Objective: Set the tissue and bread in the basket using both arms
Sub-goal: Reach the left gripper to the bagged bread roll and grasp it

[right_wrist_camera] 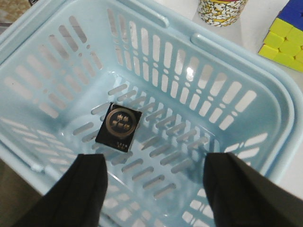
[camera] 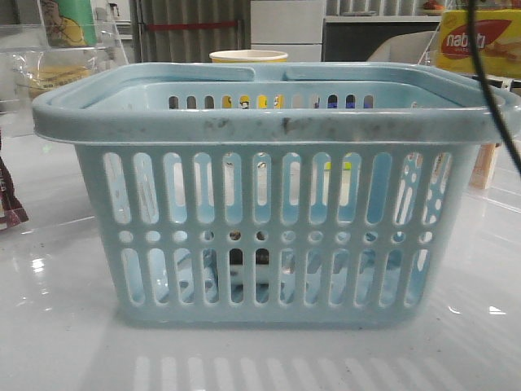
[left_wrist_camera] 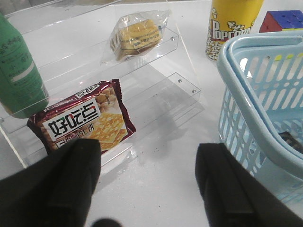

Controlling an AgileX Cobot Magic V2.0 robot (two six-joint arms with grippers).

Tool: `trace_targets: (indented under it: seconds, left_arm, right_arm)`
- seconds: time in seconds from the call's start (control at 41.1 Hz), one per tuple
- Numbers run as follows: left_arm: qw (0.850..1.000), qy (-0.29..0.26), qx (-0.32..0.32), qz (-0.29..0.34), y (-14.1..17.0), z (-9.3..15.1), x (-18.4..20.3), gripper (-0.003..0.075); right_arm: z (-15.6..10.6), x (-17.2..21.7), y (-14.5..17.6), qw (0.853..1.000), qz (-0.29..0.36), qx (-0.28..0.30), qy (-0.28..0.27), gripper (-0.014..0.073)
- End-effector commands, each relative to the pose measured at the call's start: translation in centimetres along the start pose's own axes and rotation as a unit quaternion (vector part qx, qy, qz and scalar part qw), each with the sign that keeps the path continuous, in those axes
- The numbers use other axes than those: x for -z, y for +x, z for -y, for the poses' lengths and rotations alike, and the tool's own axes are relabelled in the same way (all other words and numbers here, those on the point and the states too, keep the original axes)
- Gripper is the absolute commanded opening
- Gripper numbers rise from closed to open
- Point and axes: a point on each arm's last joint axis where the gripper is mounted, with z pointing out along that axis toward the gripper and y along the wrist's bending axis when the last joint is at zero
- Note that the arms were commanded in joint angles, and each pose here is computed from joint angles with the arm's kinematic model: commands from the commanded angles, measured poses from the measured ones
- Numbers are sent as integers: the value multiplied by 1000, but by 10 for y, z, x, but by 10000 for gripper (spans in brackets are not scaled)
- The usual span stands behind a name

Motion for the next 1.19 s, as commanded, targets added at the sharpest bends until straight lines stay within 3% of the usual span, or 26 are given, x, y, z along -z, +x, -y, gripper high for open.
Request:
trace_targets:
  seconds: [0.0,0.268,0.365,0.487,0.779,0.926,1.169]
  left_arm:
    - [999,0,7,51,-15,0,2,497]
    - [999,-4,11,42,-29,-4,-25,503]
    - [999,-5,5,33,-44,-6,-40,541]
    - [1000,-5,7,17,-67,-10,-68,594]
    - [999,-3,22,-32,-105,-20,-149,593]
    - [996,9,72,-49,-114,-27,-190,593]
    - [995,3,79,-58,-120,-37,-245,592]
  right_arm:
    - [-4,33,13,998,68,16,3,542]
    - [-8,57,70,995,94,15,6,542]
    - [-9,61,78,995,97,16,6,542]
    - [-9,64,80,995,97,17,5,542]
    - [-9,64,81,996,93,17,5,542]
    - [-9,64,81,996,93,17,5,542]
    - [-9,64,81,996,93,17,5,542]
